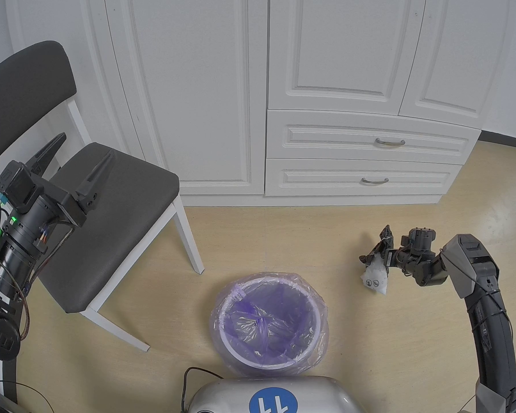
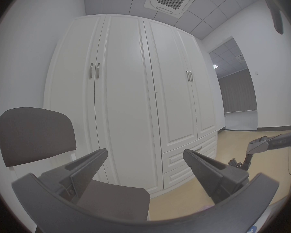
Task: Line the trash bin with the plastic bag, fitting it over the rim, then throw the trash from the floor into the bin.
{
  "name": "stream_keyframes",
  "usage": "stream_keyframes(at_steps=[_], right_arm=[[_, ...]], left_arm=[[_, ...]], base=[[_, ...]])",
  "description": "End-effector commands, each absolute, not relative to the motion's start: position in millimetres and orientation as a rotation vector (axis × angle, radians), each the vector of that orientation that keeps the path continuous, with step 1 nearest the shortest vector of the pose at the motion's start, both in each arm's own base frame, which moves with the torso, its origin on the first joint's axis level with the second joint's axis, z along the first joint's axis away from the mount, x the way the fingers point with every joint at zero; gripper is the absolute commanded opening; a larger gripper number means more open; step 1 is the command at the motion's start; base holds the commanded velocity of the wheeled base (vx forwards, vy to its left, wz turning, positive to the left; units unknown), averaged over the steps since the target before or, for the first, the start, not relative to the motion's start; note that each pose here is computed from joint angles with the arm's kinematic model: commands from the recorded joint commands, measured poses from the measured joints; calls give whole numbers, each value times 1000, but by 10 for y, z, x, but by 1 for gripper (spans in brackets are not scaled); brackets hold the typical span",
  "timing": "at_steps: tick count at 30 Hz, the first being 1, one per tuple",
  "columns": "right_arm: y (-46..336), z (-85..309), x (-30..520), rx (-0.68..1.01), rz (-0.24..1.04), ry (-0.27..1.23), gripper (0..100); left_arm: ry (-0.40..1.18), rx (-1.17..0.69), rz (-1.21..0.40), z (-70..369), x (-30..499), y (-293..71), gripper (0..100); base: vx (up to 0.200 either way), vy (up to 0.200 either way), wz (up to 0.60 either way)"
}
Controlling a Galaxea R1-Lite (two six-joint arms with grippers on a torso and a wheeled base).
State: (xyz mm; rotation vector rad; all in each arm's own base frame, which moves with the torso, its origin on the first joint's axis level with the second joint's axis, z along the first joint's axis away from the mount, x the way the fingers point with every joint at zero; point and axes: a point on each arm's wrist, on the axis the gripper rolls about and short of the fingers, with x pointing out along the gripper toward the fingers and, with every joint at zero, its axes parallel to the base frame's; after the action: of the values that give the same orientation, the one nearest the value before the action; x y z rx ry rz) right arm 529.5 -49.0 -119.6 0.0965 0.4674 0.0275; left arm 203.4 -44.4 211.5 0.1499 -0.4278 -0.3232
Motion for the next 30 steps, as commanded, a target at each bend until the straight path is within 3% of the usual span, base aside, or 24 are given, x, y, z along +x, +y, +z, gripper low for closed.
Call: stream_keyframes(at_steps=[1,10,23,30], right_arm=[[-497,-924,5226,95,41,441,0],[-410,-627,5081,97,95,421,0],[325,284,4590,-3,256,277,0],[676,751,4227,-24,339,99,0]], left_arm=[[-429,149,-336,2113,2026,-473,100],[-428,188,-330,2096,2032,-477,100],[-419,190,-341,2074,2053,-505,100],[-418,190,-341,2070,2051,-505,100]], base=[[0,0,0],[0,0,0],[0,0,0],[0,0,0]])
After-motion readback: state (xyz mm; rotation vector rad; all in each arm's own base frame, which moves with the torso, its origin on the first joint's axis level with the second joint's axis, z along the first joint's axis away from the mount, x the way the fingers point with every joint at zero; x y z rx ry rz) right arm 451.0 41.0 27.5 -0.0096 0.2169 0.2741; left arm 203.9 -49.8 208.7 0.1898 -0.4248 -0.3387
